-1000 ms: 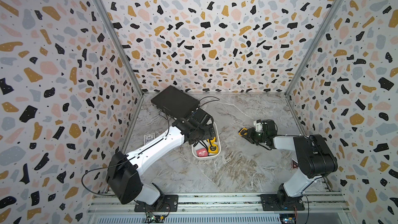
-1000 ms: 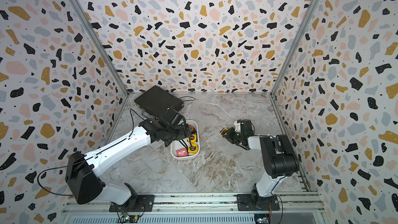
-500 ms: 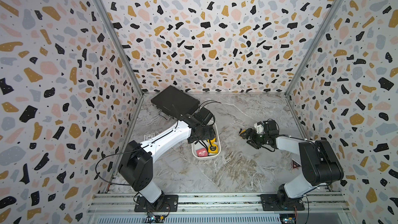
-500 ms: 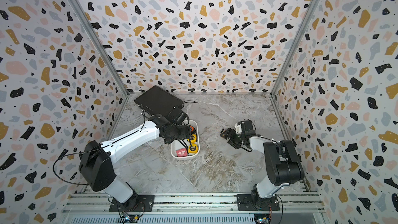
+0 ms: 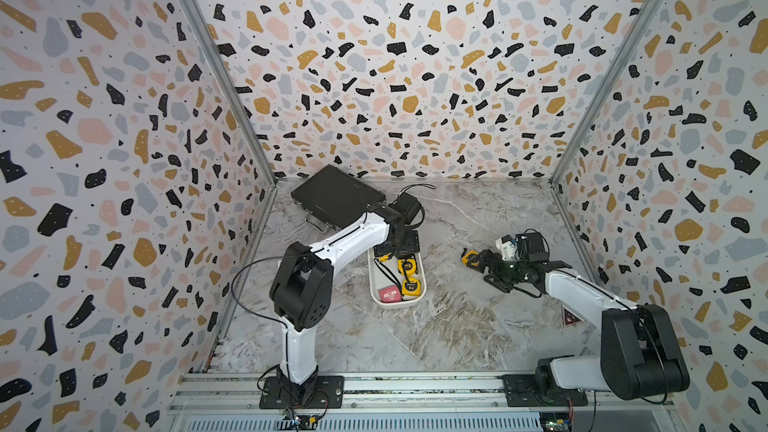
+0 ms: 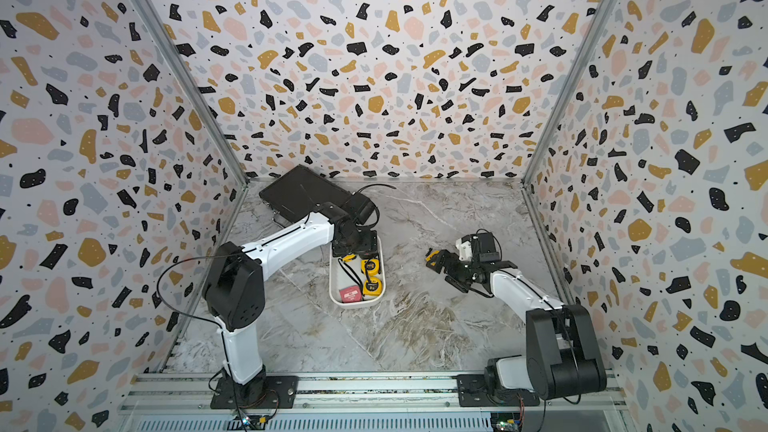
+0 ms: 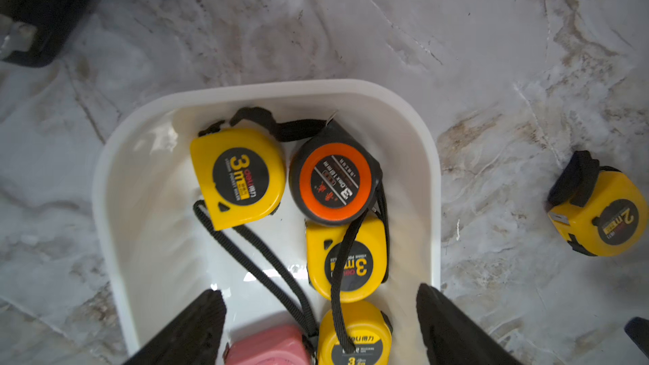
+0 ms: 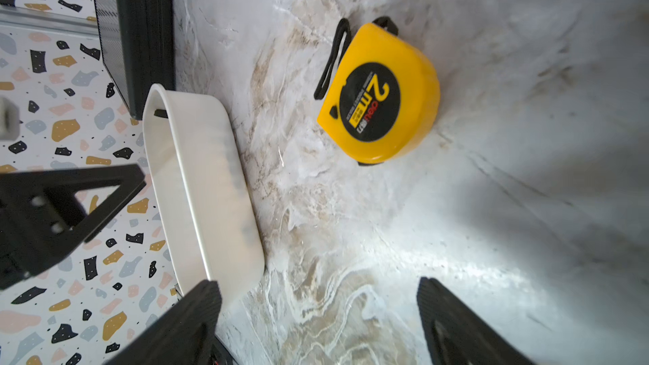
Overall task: Take the tape measure out of the storage box
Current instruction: Place the tape measure at the center of the board, then pick up the tape measure from the storage box.
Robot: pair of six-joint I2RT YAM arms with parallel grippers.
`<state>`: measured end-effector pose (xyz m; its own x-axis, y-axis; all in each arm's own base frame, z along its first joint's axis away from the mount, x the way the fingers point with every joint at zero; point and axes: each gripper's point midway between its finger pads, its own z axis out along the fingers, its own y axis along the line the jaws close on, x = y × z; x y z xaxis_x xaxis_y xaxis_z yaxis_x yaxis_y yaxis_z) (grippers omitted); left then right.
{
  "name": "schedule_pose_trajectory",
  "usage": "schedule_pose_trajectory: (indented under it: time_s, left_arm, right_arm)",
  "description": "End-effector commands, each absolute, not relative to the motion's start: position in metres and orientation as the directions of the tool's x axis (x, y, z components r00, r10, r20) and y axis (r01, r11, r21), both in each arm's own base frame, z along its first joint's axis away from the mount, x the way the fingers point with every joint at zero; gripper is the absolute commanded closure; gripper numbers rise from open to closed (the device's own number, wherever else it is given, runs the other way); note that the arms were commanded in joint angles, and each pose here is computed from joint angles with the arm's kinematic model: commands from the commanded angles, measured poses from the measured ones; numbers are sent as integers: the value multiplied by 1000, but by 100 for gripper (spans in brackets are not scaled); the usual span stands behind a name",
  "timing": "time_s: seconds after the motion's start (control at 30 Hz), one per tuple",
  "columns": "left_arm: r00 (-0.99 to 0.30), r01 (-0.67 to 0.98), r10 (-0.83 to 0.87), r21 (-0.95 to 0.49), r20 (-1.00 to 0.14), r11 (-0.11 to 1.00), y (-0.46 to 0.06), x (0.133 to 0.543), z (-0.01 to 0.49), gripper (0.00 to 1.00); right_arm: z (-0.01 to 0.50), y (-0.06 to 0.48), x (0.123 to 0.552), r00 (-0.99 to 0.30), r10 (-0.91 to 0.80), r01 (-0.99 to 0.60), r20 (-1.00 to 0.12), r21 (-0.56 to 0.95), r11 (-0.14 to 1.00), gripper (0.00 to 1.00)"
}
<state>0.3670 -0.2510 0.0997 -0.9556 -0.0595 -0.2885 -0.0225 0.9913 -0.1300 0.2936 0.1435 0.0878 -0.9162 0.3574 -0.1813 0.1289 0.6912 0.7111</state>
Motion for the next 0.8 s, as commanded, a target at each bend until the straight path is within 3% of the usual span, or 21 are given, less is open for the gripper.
schedule_pose_trajectory:
  time_s: [0.0,0.33,0.77]
  left_arm:
    - [-955,-12,-55,-146,-292,989,-260,383,99,14]
    - [-960,-66,-94,-116,-264,991,-262,401,79,24]
    - [-968,-92,-111,-95,-227,991,-264,404,60,26]
  right_arm:
    - [86,140,280,-927,334,130,-169,691,711,6]
    - [82,141,275,-933,327,133,-154,694,707,6]
    - [79,142,279,-936,318,130,-148,698,704,6]
